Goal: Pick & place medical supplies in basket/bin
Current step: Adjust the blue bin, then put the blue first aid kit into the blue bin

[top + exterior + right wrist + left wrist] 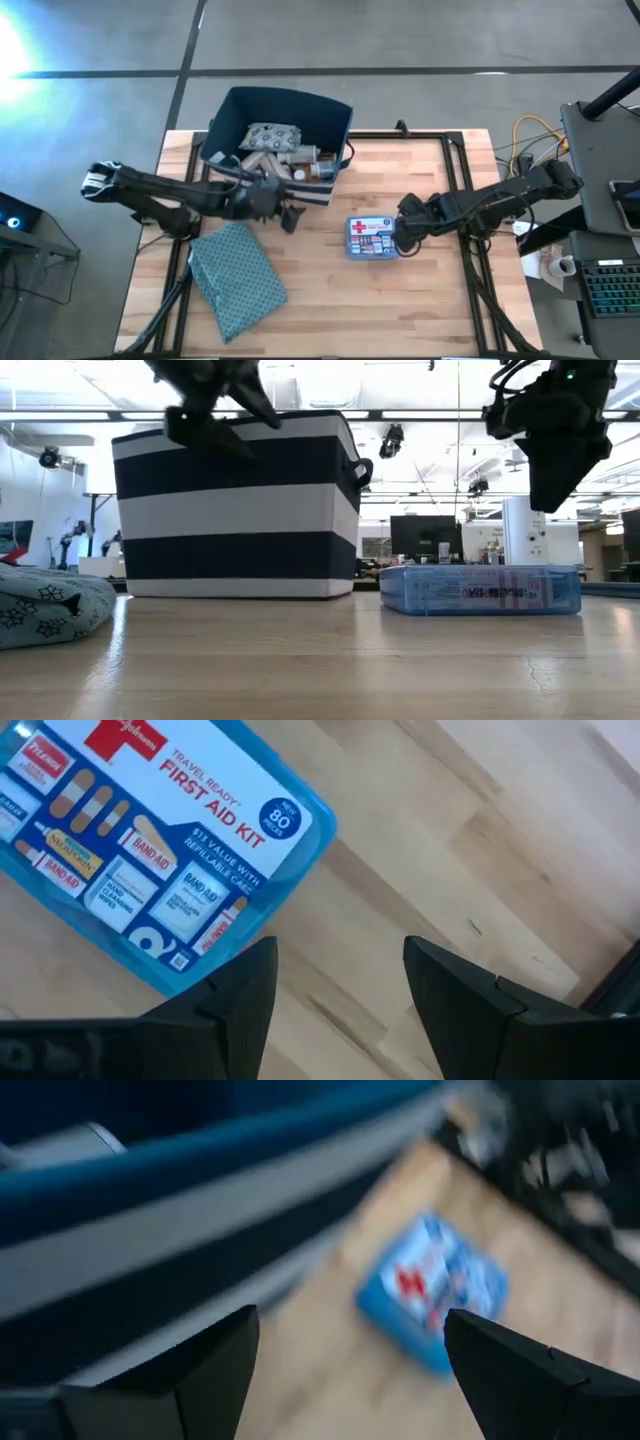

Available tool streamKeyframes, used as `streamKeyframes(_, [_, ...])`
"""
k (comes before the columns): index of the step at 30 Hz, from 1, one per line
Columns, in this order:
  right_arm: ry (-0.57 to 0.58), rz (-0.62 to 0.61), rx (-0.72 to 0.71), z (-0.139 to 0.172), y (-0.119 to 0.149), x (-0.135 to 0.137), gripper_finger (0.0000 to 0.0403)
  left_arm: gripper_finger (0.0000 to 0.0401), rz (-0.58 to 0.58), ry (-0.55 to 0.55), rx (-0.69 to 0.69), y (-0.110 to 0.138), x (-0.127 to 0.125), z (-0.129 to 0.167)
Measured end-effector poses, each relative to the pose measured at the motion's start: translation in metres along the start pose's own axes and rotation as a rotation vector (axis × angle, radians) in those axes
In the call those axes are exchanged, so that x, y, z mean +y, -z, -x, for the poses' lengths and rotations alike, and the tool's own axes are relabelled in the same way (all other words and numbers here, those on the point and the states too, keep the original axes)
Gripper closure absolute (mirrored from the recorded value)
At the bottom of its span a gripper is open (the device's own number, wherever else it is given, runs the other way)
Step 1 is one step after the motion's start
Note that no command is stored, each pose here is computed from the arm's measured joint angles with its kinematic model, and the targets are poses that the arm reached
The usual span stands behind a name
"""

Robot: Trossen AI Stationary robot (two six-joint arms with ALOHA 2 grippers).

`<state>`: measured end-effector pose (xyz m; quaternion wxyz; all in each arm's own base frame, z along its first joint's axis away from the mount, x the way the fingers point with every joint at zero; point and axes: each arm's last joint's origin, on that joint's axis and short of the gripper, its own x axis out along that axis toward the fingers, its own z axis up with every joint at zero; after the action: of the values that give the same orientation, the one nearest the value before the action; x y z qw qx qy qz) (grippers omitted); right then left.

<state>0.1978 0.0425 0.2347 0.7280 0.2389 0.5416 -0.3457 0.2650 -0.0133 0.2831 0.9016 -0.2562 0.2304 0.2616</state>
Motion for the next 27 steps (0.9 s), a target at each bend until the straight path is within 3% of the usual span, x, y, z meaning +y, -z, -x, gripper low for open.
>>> streamKeyframes(4, [-0.008, 0.017, -0.004, 0.002, 0.003, 0.002, 0.0193, 0.0105, 0.084, -0.025, -0.089, -0.019, 0.018, -0.012])
streamKeyframes(8, [-0.026, 0.056, -0.004, 0.004, 0.010, 0.006, 0.0193, 0.0105, 0.067, 0.028, -0.080, -0.027, 0.021, -0.014])
streamKeyframes(15, [-0.105, 0.074, 0.071, 0.000, 0.027, 0.014, 0.0193, 0.0105, 0.010, 0.310, 0.072, -0.015, -0.001, -0.007])
streamKeyframes(18, [-0.221, 0.037, 0.181, -0.016, 0.036, 0.020, 0.0193, 0.0105, 0.001, 0.376, 0.150, -0.003, -0.010, -0.004])
streamKeyframes(21, [-0.305, -0.045, 0.198, -0.036, 0.043, 0.022, 0.0193, 0.0105, -0.024, 0.416, 0.219, 0.009, -0.017, -0.001])
streamKeyframes(27, [-0.299, -0.265, 0.124, -0.055, 0.053, 0.018, 0.0193, 0.0105, 0.014, 0.406, 0.291, 0.035, -0.022, 0.000])
